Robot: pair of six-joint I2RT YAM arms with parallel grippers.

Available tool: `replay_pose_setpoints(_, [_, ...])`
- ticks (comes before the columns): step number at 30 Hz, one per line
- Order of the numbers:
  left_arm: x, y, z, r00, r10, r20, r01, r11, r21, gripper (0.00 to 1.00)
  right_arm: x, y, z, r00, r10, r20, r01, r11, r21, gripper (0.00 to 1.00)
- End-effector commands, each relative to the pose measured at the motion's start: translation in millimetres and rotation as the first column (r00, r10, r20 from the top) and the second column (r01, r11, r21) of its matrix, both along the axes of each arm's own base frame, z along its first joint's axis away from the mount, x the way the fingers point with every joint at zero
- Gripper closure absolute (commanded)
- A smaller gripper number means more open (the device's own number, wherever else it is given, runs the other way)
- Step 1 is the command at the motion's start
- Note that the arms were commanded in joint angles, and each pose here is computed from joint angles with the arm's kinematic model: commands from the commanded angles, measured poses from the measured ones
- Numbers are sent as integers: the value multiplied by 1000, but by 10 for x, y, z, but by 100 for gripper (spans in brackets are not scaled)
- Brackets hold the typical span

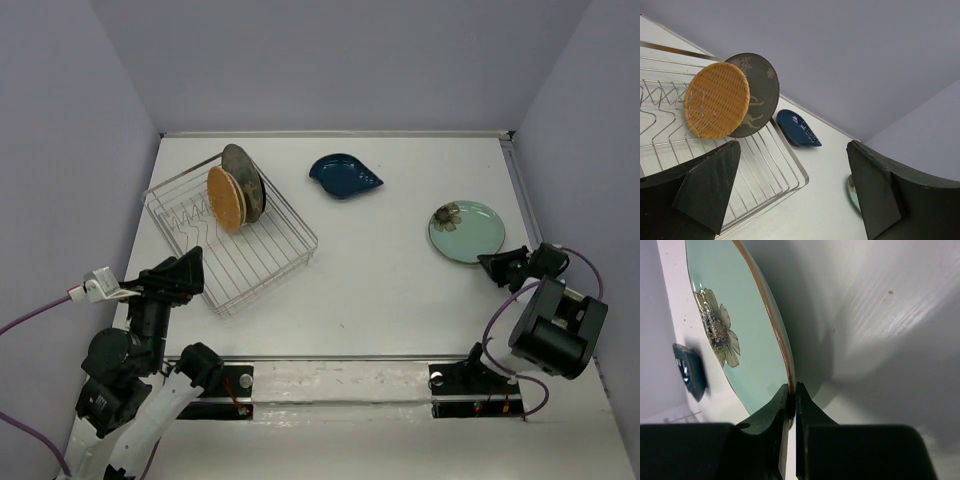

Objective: Load the plates into the dish rack

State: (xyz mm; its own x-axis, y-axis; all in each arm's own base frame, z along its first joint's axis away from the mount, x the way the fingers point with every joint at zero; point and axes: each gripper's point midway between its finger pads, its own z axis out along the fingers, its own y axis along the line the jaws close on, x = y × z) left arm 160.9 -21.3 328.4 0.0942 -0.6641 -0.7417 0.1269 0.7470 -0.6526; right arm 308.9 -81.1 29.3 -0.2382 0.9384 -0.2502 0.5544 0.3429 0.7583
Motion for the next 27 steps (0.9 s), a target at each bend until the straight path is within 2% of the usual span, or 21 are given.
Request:
replay_pose_setpoints(1, [-38,65,114,999,20,46,-19,1000,-20,1,81,77,411,993,28,117,-5,983,-186,93])
replay_pose_setpoints(6, [57,5,57,1000,24,9,-24,1000,12,1,250,402,1249,923,133,360,-45,969,-244,93])
replay_pose_setpoints(8, [78,-9,44,1000,25,2,-25,999,23,1,290,520,1526,889,178,421,-71,964,-257,93])
replay_pose_setpoints(13, [127,-13,23,999,42,-9,-41,998,43,1,303,746,1974,837,258,483,-122,948,-294,93])
replay_pose_setpoints(18, [194,-27,8,998,57,-22,-55,996,68,1,342,1229,2525,751,379,540,-206,913,-353,93])
replay_pose_setpoints(19, [212,-27,-3,998,62,-28,-60,995,77,1,348,1438,2771,712,418,564,-230,898,-374,93])
replay_pose_setpoints(21, [233,-3,1,996,81,-29,-78,993,83,1,391,1640,2943,690,446,569,-258,887,-383,93])
replay_pose_setpoints(23, [251,19,-5,995,97,-34,-94,991,92,1,396,1934,3341,629,474,617,-272,877,-396,93])
replay_pose_setpoints(24, [257,40,-7,993,109,-35,-106,990,93,1,458,2050,3387,622,481,618,-294,875,-385,93])
replay_pose_setpoints(25, [262,44,-12,993,113,-36,-109,990,94,1,420,2262,3646,574,495,652,-311,869,-386,93])
replay_pose_setpoints(27, [270,55,-13,992,120,-38,-116,989,95,1,433,2503,3837,538,505,674,-333,863,-381,93])
